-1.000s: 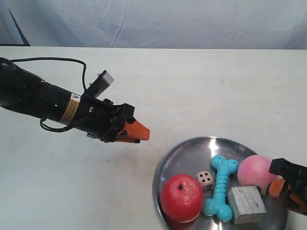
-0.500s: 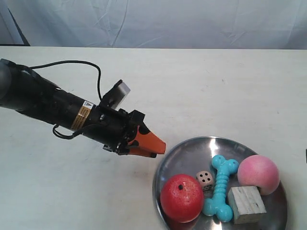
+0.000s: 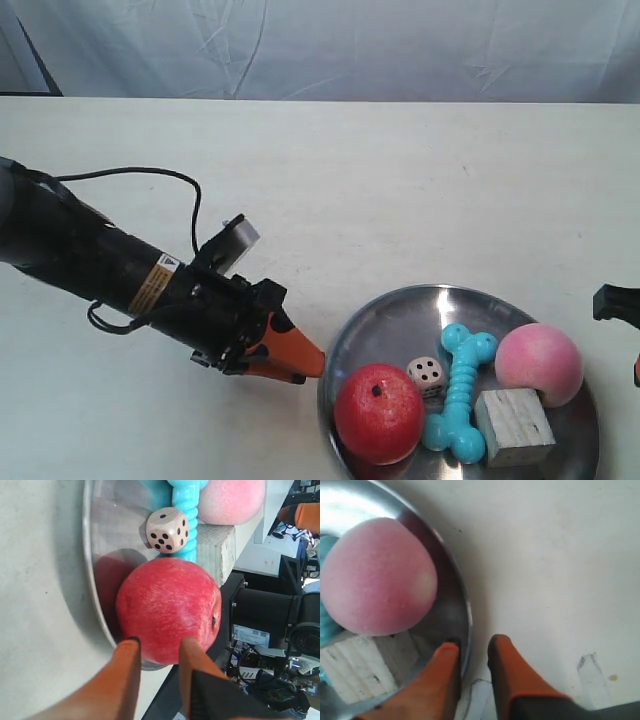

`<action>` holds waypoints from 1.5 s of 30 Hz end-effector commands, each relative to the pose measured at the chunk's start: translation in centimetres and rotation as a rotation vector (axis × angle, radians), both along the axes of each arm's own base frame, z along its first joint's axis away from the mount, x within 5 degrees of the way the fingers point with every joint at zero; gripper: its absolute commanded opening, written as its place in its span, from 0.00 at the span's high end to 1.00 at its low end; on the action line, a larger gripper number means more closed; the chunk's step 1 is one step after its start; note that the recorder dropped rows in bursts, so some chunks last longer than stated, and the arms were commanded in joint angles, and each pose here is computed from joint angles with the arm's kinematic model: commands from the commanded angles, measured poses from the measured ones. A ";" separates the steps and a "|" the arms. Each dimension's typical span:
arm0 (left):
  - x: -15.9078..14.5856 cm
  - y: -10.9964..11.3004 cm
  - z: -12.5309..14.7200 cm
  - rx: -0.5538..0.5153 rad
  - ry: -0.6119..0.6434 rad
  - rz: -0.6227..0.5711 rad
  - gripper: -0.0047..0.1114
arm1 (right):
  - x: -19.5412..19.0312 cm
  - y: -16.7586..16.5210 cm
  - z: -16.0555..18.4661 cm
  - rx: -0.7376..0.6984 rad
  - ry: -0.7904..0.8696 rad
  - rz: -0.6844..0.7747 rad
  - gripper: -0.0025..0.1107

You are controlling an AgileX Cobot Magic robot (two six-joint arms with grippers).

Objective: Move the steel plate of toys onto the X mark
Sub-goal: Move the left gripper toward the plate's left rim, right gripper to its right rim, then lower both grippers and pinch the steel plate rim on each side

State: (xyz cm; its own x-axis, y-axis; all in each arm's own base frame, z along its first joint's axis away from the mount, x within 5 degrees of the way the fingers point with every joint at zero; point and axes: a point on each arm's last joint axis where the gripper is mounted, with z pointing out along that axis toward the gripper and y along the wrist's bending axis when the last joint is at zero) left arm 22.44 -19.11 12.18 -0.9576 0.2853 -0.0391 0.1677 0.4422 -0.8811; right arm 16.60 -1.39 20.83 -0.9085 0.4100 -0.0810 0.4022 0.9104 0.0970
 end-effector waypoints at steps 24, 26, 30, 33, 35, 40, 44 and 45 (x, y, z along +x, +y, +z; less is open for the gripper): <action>-0.6 -1.3 -1.1 0.107 -0.056 0.034 0.73 | -0.5 -0.4 -2.4 0.046 -0.038 -0.075 0.77; -0.5 -1.2 -1.4 0.133 -0.064 0.043 0.73 | -0.4 -0.4 -2.4 0.050 -0.043 -0.077 0.77; -0.4 -1.2 -2.9 0.164 -0.030 0.049 0.73 | -0.4 -0.4 -2.4 0.049 -0.046 -0.075 0.77; -0.2 -1.5 -3.8 0.147 0.031 0.089 0.72 | -0.4 -0.4 -2.4 0.050 -0.048 -0.074 0.77; 0.1 -1.8 -3.7 0.110 0.051 0.099 0.70 | -0.4 -0.4 -2.4 0.049 -0.052 -0.074 0.77; 0.8 -2.2 -3.4 0.094 0.032 0.108 0.68 | -0.3 -0.4 -2.4 0.050 -0.055 -0.076 0.77; 1.1 -2.4 -3.4 0.093 0.023 0.100 0.68 | -0.2 -0.5 -2.4 0.046 -0.069 -0.078 0.77; 1.2 -2.4 -3.5 0.095 0.023 0.096 0.68 | -0.2 -0.5 -2.3 0.045 -0.073 -0.078 0.77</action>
